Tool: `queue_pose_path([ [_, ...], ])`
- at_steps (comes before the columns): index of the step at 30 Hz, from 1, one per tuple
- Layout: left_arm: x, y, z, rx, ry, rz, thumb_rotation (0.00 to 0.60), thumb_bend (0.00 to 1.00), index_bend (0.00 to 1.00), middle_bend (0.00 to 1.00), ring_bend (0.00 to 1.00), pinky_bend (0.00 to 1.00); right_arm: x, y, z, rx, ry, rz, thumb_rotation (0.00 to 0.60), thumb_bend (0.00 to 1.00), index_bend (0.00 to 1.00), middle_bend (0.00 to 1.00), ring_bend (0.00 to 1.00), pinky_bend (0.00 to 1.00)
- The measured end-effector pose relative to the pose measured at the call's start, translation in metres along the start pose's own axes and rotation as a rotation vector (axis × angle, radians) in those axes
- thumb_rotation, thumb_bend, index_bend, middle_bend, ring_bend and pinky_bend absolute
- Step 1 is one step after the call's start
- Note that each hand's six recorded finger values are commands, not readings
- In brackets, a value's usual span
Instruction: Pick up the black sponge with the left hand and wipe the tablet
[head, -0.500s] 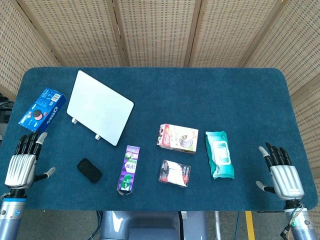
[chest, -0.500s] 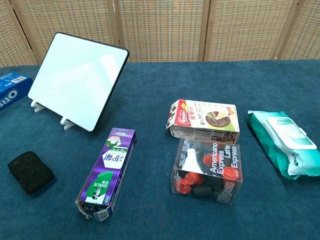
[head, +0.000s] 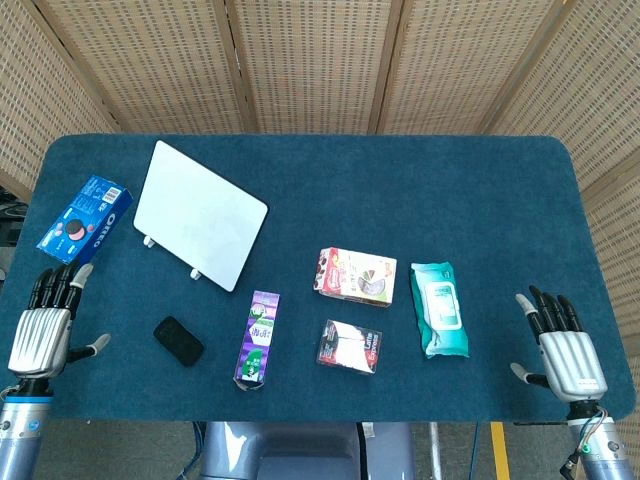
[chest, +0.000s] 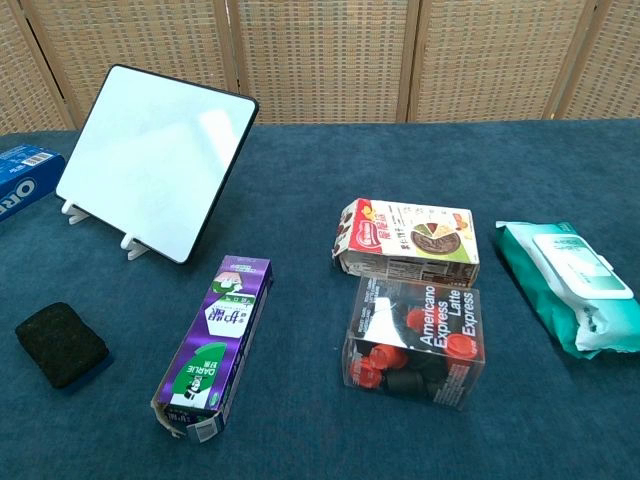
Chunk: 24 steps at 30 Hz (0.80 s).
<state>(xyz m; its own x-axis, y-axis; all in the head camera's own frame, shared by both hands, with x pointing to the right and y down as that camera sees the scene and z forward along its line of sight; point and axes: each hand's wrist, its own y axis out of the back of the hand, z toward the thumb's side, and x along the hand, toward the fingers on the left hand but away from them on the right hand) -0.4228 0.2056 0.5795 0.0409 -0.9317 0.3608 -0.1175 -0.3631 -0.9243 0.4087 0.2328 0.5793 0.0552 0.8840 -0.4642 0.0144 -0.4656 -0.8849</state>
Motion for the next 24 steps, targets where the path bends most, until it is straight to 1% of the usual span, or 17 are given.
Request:
queue_pose_path([
  [9,0.0008,-0.0019,0.001,-0.017,-0.007,0.004,0.6,0.08,0.0,0.0,0.0,0.0,0.0,-0.002,0.0014,0.006,0.005,0.004,0.6,0.05,0.02,0.0,0.0,0.0],
  [18,-0.0003,-0.0038,0.0065,-0.031,-0.027,0.006,0.6,0.08,0.01,0.0,0.0,0.0,0.0007,0.0012,-0.0011,-0.005,0.001,-0.006,0.6,0.05,0.02,0.0,0.0,0.0],
  [24,0.0004,-0.0069,0.0082,-0.033,-0.032,-0.005,0.6,0.09,0.12,0.0,0.0,0.0,0.0004,0.0008,-0.0013,-0.006,0.0,-0.003,0.6,0.05,0.02,0.0,0.0,0.0],
])
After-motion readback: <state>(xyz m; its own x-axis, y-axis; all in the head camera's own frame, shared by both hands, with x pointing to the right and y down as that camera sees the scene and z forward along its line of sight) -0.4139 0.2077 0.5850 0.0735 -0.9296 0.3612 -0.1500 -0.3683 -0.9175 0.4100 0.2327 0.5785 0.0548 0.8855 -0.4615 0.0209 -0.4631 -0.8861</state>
